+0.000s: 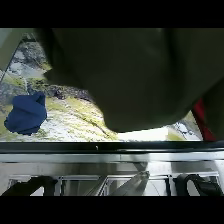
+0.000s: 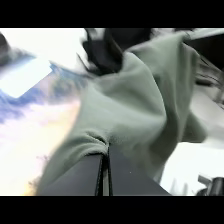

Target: Fold the shirts.

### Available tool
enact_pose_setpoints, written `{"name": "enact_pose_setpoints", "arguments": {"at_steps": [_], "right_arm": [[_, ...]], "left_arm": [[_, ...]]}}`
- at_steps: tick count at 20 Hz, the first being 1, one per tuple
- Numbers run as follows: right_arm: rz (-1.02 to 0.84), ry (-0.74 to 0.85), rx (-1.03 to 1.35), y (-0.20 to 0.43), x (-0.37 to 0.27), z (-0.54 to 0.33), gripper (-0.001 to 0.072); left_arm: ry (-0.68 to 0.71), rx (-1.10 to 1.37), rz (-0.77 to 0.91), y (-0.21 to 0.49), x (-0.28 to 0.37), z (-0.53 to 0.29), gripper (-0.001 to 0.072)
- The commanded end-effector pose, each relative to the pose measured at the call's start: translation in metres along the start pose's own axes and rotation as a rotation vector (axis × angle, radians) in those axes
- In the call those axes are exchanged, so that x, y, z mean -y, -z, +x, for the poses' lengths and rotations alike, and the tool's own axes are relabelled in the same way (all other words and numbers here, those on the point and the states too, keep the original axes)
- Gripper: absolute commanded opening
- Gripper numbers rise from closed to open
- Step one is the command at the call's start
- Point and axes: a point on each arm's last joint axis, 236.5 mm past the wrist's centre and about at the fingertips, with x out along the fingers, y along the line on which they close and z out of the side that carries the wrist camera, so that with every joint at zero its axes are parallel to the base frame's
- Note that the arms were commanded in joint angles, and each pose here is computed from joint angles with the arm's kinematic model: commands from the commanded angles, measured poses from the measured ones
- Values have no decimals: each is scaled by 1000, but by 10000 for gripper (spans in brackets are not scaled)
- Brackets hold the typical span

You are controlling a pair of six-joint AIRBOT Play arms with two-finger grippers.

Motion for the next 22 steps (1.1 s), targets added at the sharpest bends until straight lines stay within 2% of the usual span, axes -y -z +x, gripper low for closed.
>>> {"name": "enact_pose_setpoints", "arguments": {"at_steps": [1, 6, 9, 11, 12, 13, 14, 15, 18, 19, 20, 22], "right_arm": [[21, 9, -42, 7, -8, -9, 13], [365, 22, -334, 126, 96, 38, 14], [606, 62, -514, 243, 159, 65, 14], [686, 133, -603, 326, 203, 83, 14], [712, 180, -610, 355, 224, 89, 45], [756, 220, -601, 379, 246, 95, 267], [816, 228, -583, 390, 260, 101, 438], [847, 213, -577, 392, 267, 103, 462], [853, 150, -551, 360, 276, 90, 458], [852, 131, -545, 347, 276, 80, 418], [844, 104, -558, 337, 272, 69, 241], [849, 91, -650, 335, 259, 40, 223]], "left_arm": [[-100, 26, 5, -3, 3, -9, 17], [-115, -257, -297, 132, -108, 82, 18], [-127, -438, -507, 242, -174, 117, 16], [-157, -509, -620, 300, -216, 121, 17], [-175, -526, -659, 320, -235, 119, 48], [-199, -533, -701, 335, -257, 113, 332], [-221, -531, -734, 344, -277, 103, 523], [-241, -526, -769, 348, -296, 91, 720], [-258, -539, -868, 356, -326, 49, 720], [-260, -546, -905, 362, -329, 38, 720], [-260, -557, -942, 371, -331, 30, 720], [-269, -568, -1007, 396, -333, 25, 720]]}}
